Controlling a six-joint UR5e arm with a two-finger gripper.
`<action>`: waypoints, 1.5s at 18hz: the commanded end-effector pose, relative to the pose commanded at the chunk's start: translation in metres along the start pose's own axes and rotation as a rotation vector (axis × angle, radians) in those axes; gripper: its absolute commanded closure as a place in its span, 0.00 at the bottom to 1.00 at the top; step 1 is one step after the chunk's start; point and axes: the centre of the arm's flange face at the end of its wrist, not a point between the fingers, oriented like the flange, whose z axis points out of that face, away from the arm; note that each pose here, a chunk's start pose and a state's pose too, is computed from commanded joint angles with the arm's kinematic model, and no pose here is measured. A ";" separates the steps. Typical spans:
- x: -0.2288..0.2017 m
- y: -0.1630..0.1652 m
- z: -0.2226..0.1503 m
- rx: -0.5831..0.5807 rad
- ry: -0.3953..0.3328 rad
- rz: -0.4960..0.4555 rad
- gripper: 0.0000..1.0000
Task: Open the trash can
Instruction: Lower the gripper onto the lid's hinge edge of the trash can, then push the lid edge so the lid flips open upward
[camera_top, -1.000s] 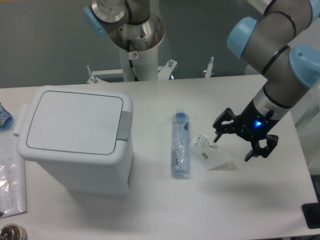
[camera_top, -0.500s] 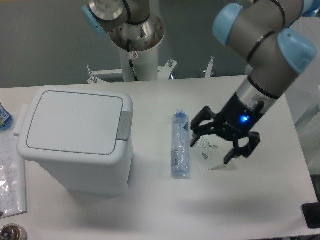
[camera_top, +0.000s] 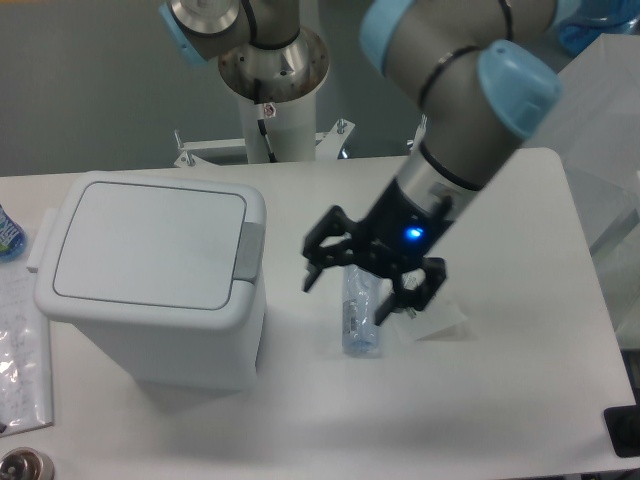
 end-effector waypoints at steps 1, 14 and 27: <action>0.004 0.006 0.003 -0.005 0.003 -0.002 0.00; 0.003 0.012 0.022 -0.025 0.011 -0.026 0.00; 0.001 0.016 0.027 -0.032 0.015 -0.036 0.00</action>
